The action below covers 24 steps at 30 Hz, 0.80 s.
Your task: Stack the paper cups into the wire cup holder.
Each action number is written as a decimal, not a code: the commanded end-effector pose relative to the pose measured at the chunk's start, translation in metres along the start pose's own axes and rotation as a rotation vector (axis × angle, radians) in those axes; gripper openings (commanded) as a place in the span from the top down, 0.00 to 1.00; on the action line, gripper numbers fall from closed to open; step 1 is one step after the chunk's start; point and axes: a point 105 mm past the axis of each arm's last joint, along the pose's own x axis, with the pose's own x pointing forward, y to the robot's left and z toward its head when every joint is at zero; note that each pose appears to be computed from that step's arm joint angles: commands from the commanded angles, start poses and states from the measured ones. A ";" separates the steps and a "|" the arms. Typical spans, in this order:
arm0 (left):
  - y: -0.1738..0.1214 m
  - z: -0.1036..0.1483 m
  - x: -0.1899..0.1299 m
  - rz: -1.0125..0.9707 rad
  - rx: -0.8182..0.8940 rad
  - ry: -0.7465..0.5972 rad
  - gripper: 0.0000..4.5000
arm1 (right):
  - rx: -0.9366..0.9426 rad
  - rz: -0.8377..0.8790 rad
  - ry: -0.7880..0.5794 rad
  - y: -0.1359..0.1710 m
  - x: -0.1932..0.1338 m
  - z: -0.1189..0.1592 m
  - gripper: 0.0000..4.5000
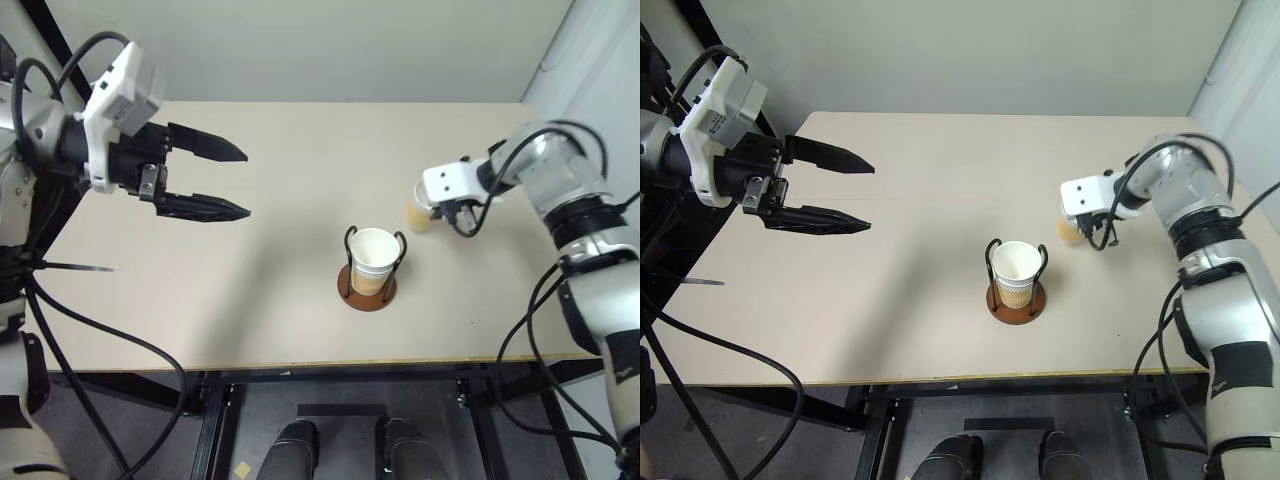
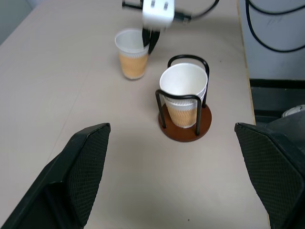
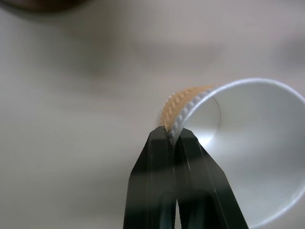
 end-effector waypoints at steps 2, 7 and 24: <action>0.001 0.003 -0.002 0.007 0.034 -0.003 0.00 | -0.094 -0.122 -0.091 -0.016 -0.061 0.042 0.99; 0.001 0.004 0.007 -0.028 0.046 -0.020 0.00 | -0.209 -0.130 -0.199 -0.001 -0.090 0.100 0.99; 0.008 0.003 0.018 -0.073 0.074 -0.025 0.00 | -0.409 0.095 -0.196 0.047 -0.051 0.135 0.99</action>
